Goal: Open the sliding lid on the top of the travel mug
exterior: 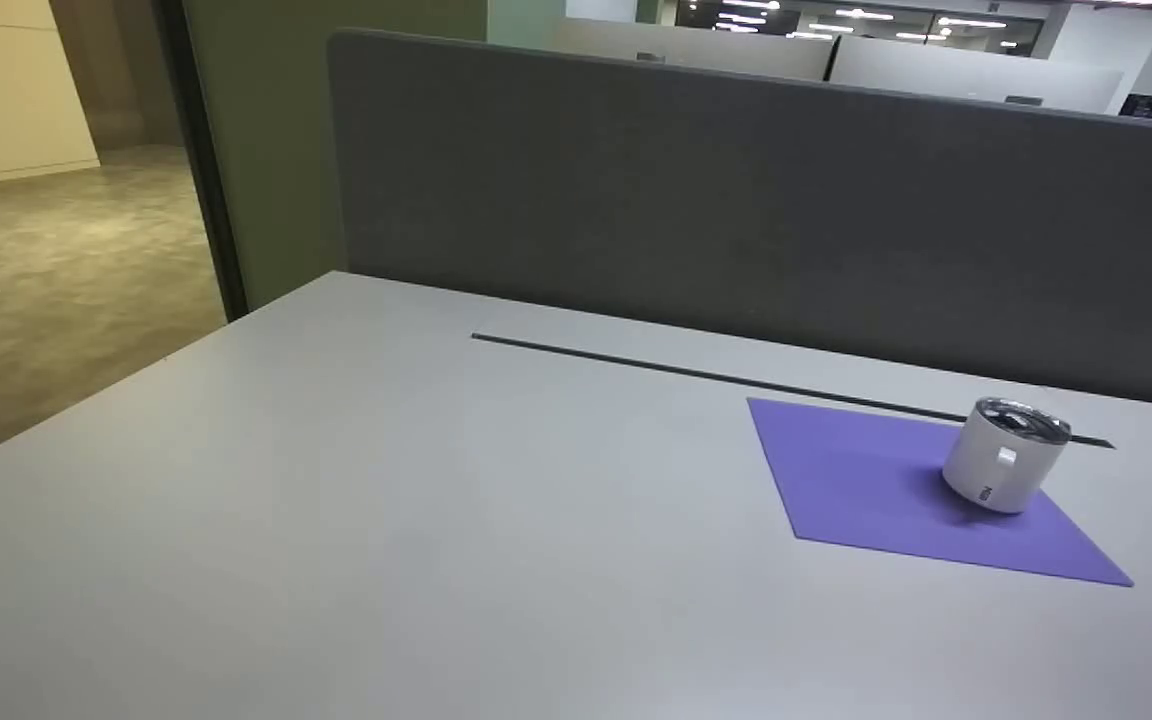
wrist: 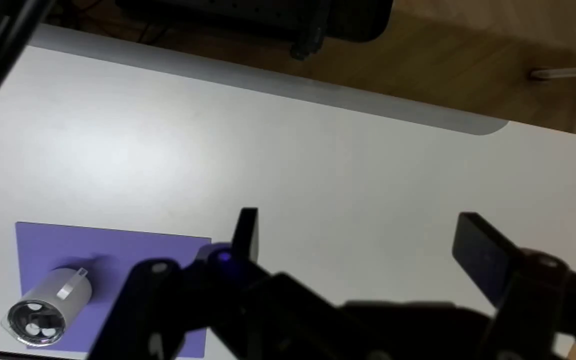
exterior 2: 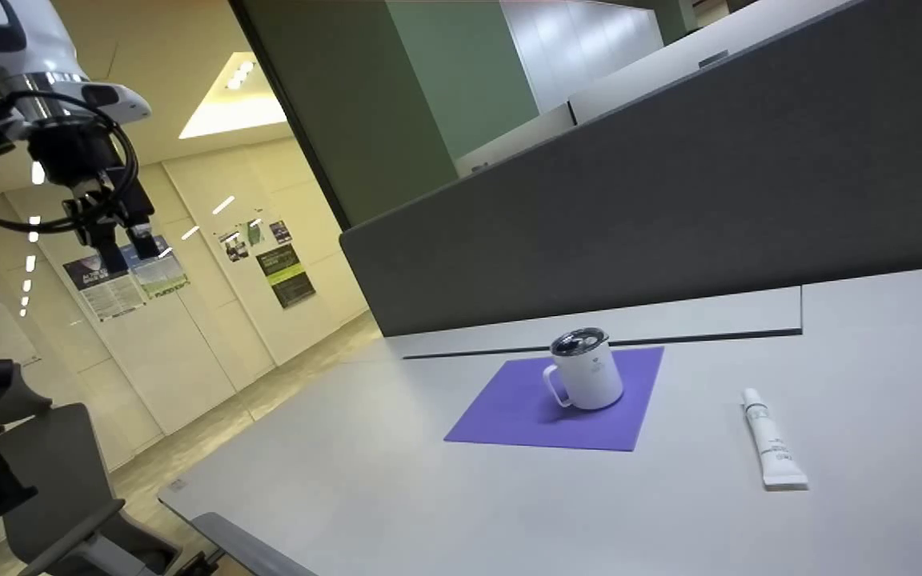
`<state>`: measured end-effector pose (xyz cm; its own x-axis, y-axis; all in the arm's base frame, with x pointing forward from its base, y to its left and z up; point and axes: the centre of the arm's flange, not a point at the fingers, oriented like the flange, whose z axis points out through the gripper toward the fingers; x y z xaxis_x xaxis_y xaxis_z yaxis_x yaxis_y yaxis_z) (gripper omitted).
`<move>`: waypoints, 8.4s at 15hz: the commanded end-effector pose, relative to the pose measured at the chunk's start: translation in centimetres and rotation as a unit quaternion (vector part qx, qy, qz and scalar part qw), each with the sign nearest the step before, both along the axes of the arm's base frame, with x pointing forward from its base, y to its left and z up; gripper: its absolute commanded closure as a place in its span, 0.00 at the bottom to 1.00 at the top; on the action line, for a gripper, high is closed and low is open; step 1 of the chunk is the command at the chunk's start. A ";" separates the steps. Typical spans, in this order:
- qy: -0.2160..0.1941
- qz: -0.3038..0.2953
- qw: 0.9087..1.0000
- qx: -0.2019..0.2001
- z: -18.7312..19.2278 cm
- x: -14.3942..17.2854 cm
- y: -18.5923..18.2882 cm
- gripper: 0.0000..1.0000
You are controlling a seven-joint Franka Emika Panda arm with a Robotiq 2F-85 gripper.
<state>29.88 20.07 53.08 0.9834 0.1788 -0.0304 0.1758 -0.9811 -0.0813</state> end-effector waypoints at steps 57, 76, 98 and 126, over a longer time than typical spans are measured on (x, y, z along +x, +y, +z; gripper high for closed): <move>-0.080 -0.043 0.994 -0.062 -14.5 34.8 -26.1 1.00; -0.060 -0.051 0.996 -0.046 -24.3 35.7 -28.9 1.00; -0.045 -0.033 0.997 -0.054 -33.4 35.4 -29.8 1.00; -0.045 -0.029 0.995 -0.085 -35.0 35.1 -31.7 1.00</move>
<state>64.93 -11.08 18.31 0.9906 0.1333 0.0294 0.1307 -0.9883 0.0781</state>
